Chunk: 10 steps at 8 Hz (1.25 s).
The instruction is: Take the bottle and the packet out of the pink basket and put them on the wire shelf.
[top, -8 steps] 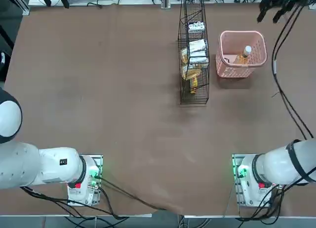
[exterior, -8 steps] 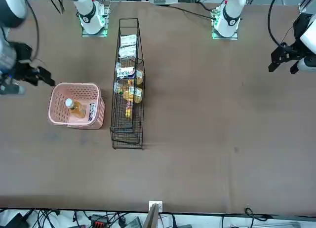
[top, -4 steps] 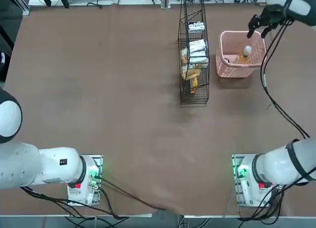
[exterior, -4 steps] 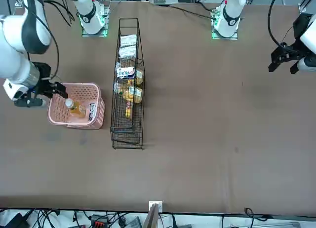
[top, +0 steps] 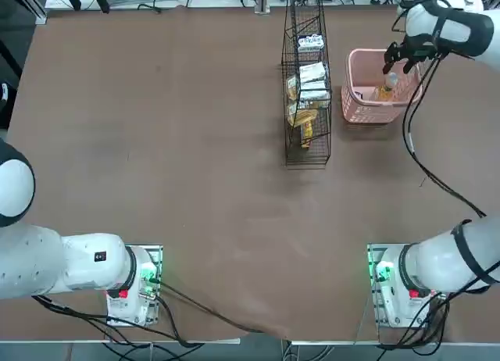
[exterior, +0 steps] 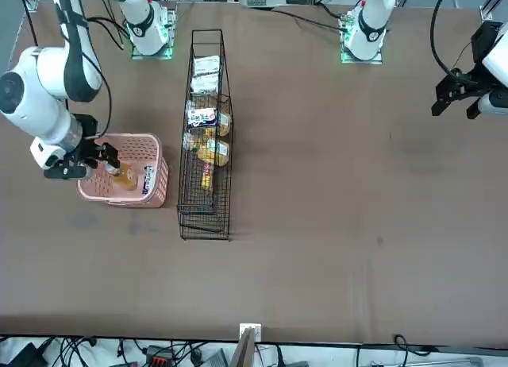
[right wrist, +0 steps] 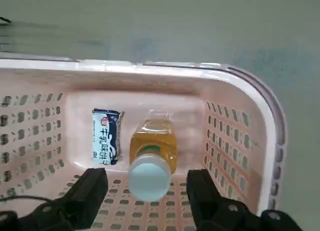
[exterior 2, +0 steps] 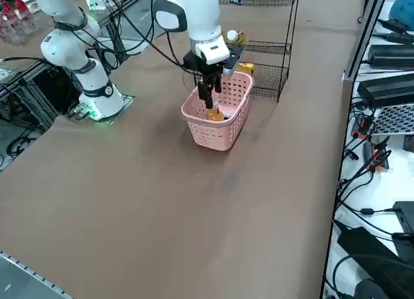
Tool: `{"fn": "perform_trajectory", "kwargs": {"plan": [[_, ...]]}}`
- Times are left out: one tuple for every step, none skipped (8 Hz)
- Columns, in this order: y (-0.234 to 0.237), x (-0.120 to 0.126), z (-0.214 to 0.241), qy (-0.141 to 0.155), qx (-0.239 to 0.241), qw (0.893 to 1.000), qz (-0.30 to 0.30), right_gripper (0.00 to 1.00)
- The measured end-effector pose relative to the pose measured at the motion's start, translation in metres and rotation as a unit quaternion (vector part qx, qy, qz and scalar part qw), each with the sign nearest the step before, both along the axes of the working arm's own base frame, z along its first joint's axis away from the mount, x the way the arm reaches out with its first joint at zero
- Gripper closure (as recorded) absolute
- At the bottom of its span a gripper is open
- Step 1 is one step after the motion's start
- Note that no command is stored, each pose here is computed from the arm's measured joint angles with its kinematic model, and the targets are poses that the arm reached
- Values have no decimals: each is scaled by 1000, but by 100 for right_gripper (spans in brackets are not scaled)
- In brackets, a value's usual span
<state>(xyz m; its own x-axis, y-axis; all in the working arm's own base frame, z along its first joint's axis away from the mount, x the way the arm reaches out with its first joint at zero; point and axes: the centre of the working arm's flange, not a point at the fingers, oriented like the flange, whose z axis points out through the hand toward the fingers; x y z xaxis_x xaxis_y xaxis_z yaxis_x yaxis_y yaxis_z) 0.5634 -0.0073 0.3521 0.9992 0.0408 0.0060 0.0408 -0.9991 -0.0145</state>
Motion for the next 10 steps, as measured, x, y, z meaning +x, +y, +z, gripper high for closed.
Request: {"fn": "perform_trajectory", "kwargs": {"plan": [[0,1,-6,2,-1,1000,6,5],[0,1,-10,4,-1,1000,10,7],[0,1,-15,5,-2,1000,12,8],[0,2,-21,5,-3,1000,14,9],[0,1,-27,6,-3,1000,17,10],[0,1,-34,10,-4,1000,21,11],[0,0,-39,14,-4,1000,24,11],[0,0,-42,16,-5,1000,25,12],[0,0,-44,17,-5,999,28,14],[0,0,-45,18,-5,999,32,16]]}}
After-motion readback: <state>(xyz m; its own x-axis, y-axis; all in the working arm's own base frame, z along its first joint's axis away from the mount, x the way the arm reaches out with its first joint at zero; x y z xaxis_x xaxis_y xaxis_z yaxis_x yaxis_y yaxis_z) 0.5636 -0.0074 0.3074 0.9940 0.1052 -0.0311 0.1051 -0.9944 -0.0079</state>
